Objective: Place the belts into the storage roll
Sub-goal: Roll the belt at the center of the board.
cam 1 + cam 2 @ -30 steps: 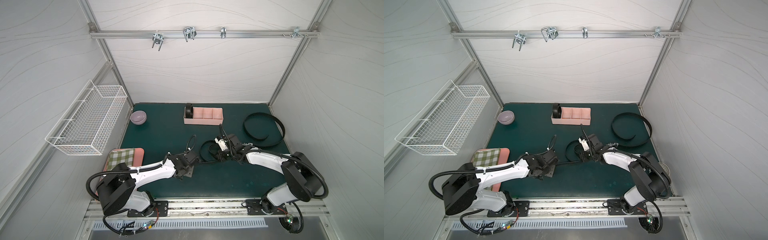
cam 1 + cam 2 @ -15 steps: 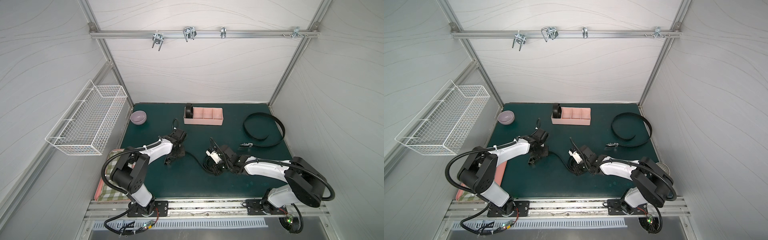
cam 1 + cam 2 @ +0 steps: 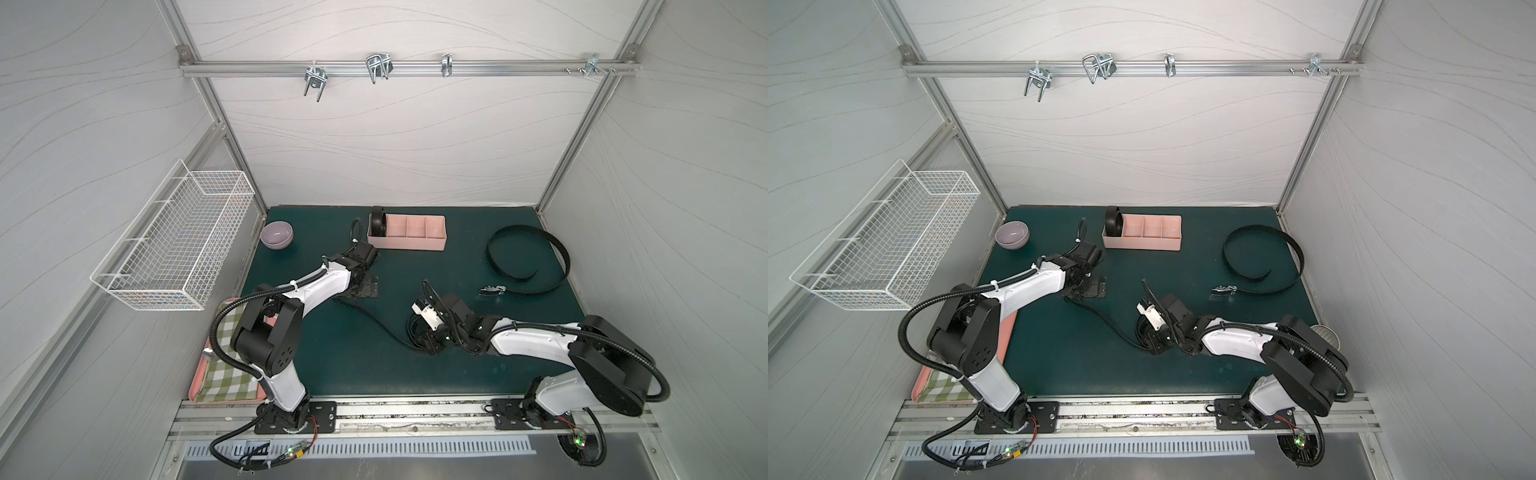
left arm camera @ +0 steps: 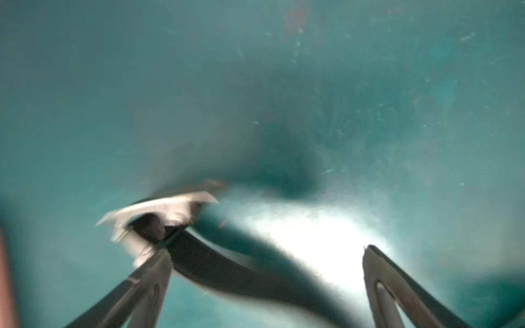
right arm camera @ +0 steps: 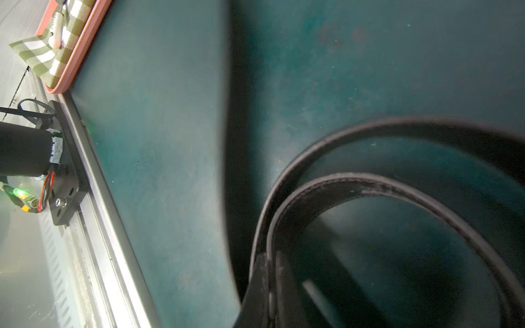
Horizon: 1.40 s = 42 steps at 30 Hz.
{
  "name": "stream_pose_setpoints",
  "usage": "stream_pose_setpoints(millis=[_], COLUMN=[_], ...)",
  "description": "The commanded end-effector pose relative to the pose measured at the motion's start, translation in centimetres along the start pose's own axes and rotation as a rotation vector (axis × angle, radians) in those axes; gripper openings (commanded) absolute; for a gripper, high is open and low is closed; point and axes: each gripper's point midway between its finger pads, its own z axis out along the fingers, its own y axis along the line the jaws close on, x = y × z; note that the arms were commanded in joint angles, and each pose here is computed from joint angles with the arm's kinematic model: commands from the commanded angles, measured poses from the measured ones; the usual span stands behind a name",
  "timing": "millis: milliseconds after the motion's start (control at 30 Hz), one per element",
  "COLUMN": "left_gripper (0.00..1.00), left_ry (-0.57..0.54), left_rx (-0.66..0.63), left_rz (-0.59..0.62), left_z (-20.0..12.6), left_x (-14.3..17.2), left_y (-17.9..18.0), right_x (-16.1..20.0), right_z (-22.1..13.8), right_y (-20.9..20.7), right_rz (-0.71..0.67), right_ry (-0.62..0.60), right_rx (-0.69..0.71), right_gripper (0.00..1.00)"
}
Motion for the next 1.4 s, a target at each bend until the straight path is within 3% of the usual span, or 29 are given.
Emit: stream_pose_setpoints(millis=[0,100,200,333,433,533,600,633,800,933,1067,1167,1367], left_gripper=[0.99,0.99,0.99,0.99,0.99,0.97,0.87,0.8,0.03,0.0,0.0,0.0,0.0], left_ry=[-0.171,-0.196,-0.177,-0.069,0.058,0.091,0.095,0.095,0.072,0.076,0.129,0.043,-0.086], left_rx=[-0.174,-0.169,-0.05,0.149,0.181,0.183,0.184,0.174,0.128,0.181,0.228,0.217,0.198], left_rz=[0.053,-0.047,-0.167,-0.346,-0.476,-0.49,-0.484,-0.474,-0.353,-0.103,0.177,0.341,0.383], left_z=[-4.3,-5.3,-5.6,-4.4,-2.8,-1.7,-1.1,-0.8,0.4,0.9,0.3,-0.8,-1.8], left_x=[-3.3,-2.3,0.9,6.4,10.0,11.0,10.6,10.3,8.4,6.4,6.9,7.3,5.8], left_y=[1.8,2.8,2.9,1.3,0.7,-0.3,-0.8,-0.9,-1.6,-4.1,-6.9,-8.1,-7.8], right_x=[3.1,3.1,3.0,2.7,2.6,2.6,2.7,2.8,3.1,3.2,3.3,3.2,3.6], right_z=[0.7,0.7,0.5,0.1,-0.1,-0.2,-0.3,-0.3,-0.6,-0.9,-1.3,-1.7,-1.4], right_y=[-0.1,-0.3,-0.7,-1.2,-1.5,-1.7,-1.8,-1.7,-1.9,-1.8,-1.9,-2.2,-2.3], right_rz=[0.037,0.044,0.054,0.065,0.07,0.078,0.083,0.085,0.09,0.096,0.107,0.12,0.129], right_ry=[0.1,0.098,0.095,0.081,0.072,0.062,0.062,0.064,0.066,0.064,0.046,0.019,0.028], right_rx=[-0.009,-0.004,0.003,-0.002,0.001,0.003,0.003,0.001,0.007,0.005,0.013,0.029,0.028], right_gripper=[0.0,0.0,0.0,0.0,0.0,0.0,0.0,0.0,0.0,0.0,0.0,0.0,0.0])
